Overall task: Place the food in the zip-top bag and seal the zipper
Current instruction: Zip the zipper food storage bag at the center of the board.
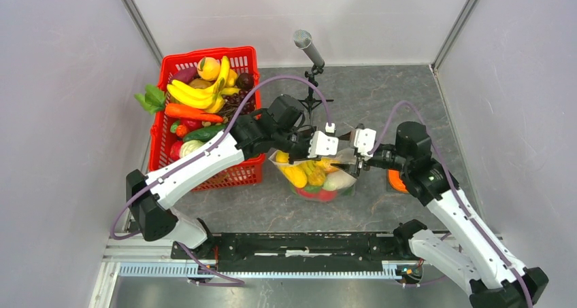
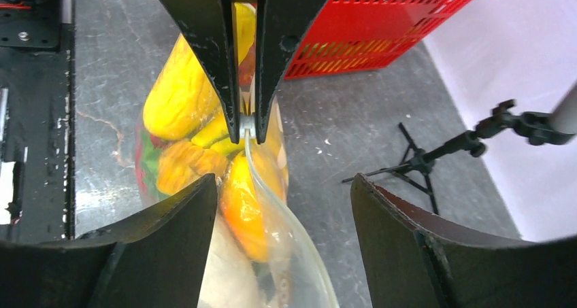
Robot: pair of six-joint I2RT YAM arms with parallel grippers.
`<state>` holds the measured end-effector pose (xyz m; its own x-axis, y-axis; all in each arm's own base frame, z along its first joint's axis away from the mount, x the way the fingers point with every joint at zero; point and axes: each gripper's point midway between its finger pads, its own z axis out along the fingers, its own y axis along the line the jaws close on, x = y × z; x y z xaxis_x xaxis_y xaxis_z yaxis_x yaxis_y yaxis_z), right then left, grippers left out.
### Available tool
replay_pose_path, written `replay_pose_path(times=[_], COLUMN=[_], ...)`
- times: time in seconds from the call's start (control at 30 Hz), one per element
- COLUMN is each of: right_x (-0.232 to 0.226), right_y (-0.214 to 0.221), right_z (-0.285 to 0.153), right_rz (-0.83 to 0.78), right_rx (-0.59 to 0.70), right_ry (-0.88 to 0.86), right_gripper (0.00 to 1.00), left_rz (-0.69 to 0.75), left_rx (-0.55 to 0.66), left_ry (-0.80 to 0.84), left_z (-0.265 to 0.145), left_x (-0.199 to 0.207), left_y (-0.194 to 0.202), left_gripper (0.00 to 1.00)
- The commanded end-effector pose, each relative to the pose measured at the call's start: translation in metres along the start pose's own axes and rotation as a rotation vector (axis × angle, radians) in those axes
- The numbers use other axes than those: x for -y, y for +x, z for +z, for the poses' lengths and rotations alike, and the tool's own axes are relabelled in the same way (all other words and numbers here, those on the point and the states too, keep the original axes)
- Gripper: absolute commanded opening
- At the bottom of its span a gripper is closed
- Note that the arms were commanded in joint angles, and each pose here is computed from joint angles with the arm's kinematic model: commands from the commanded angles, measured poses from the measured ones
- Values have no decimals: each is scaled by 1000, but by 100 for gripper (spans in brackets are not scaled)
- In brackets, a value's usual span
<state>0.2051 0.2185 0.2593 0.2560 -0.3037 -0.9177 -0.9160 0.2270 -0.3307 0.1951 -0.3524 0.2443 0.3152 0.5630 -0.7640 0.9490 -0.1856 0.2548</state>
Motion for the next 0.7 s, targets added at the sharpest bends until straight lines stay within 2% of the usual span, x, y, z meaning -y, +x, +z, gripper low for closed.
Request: replay_pose_path(times=[0.0, 0.13, 0.43, 0.57, 0.67], right_x=[16, 5, -4, -11, -11], right_y=[-20, -25, -10, -2, -1], right_z=[-17, -19, -4, 2, 6], right_rz=[-77, -93, 4, 12, 18], right_rx=[-23, -45, -109, -100, -78], right_ry=[95, 3, -146, -184, -184], right_gripper=[78, 81, 73, 67, 54], left_rz=[51, 61, 66, 64, 60], left_rx=[42, 52, 120, 122, 118], left_ry=[-79, -80, -58, -53, -52], left_z=[-11, -12, -9, -8, -7], left_x=[-16, -16, -14, -12, -11], left_y=[-19, -23, -38, -37, -35], left_gripper=[2, 2, 2, 2, 2])
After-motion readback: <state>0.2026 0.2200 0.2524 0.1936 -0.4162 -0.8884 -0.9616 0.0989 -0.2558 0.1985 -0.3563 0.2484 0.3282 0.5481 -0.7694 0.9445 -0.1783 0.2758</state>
